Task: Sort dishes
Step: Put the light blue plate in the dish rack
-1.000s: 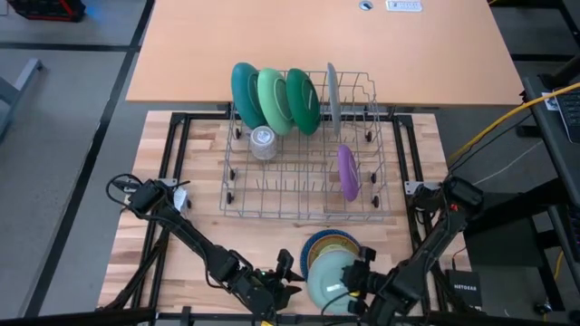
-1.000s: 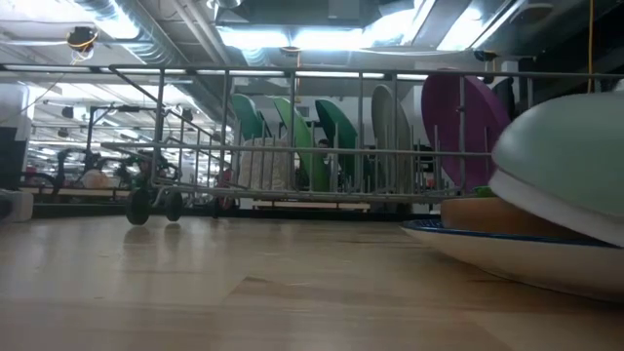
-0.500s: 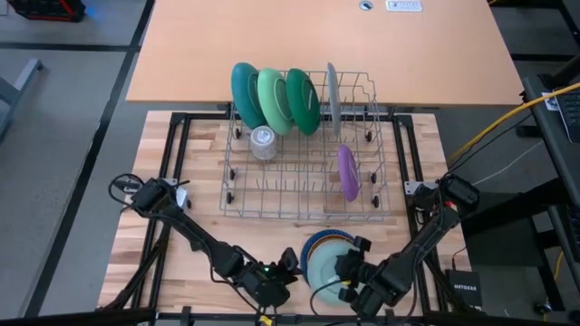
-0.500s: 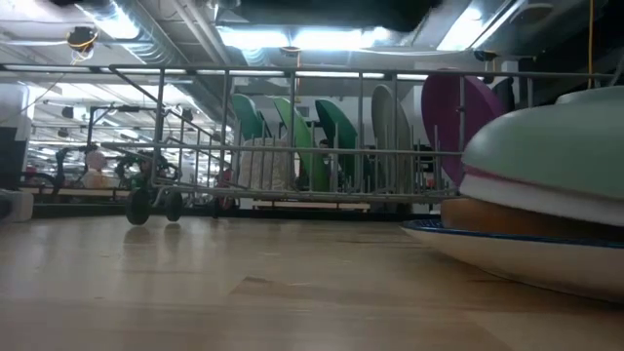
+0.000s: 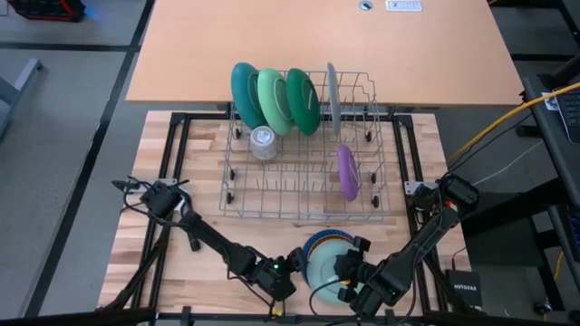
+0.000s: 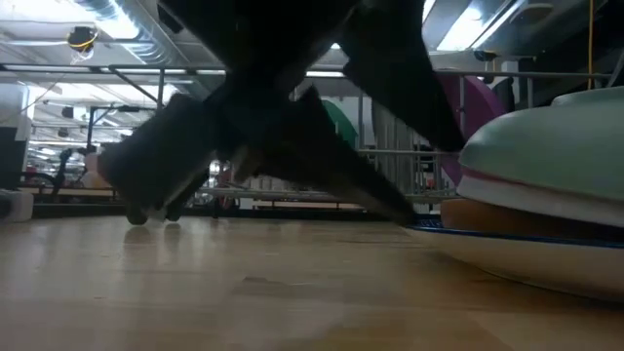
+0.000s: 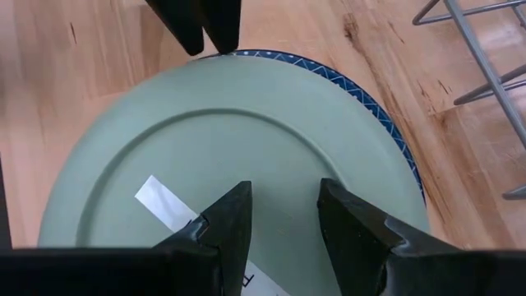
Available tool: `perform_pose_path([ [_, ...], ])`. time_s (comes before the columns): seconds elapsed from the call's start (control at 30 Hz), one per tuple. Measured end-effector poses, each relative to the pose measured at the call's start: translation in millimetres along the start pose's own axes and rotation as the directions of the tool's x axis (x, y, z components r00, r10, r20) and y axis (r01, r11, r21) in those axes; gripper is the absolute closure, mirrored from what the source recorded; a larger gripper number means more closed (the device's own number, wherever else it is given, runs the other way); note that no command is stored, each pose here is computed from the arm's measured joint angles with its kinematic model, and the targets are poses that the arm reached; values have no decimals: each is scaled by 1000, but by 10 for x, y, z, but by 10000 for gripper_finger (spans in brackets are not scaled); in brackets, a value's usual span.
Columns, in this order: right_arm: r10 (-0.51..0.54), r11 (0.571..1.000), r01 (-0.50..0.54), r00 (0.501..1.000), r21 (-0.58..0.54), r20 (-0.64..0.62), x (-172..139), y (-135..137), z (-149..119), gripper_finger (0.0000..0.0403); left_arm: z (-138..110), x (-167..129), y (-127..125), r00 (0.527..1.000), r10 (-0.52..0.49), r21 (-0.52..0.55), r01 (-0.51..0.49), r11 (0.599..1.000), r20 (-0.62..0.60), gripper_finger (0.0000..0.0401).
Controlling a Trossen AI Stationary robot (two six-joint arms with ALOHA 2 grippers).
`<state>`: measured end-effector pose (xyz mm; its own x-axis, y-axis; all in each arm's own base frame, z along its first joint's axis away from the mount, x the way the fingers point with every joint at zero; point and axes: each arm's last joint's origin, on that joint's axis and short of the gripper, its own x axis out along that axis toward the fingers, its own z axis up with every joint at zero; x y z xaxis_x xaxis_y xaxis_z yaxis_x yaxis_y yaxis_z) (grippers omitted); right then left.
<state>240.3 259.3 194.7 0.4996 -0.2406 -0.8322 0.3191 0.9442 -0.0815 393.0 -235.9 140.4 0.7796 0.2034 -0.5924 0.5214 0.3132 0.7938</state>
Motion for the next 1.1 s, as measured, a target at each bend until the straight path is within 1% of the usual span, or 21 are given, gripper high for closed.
perform_pose_path([
  [0.17, 4, 1000, -4, 1000, 3, 2, 0, 5, 2, 259, 36, 1, 65, 998, 57, -39, -55, 998, 29, 189],
  [0.27, 6, 1000, -6, 1000, 4, 2, 1, 7, 3, 259, 42, -2, 102, 997, 74, -57, -71, 996, 39, 190],
  [0.47, 9, 1000, -9, 1000, 9, 11, 5, 14, 5, 259, -18, 54, 129, 998, 19, -43, -16, 999, 65, 190],
  [0.57, 11, 1000, -11, 1000, 9, 11, 5, 17, 5, 259, -26, 63, 138, 998, 16, -12, -15, 1000, 68, 190],
  [0.67, 11, 1000, -11, 1000, 10, 12, 5, 17, 5, 259, -35, 80, 161, 997, 18, -7, -17, 1000, 80, 190],
  [0.97, 20, 999, -19, 999, 32, -32, 52, -14, 62, 259, -45, 108, 155, 995, -1, -6, 2, 1000, 98, 191],
  [1.1, 18, 999, -16, 999, 46, -44, 78, -39, 103, 259, -25, 109, 171, 993, 21, -26, -18, 999, 114, 191],
])
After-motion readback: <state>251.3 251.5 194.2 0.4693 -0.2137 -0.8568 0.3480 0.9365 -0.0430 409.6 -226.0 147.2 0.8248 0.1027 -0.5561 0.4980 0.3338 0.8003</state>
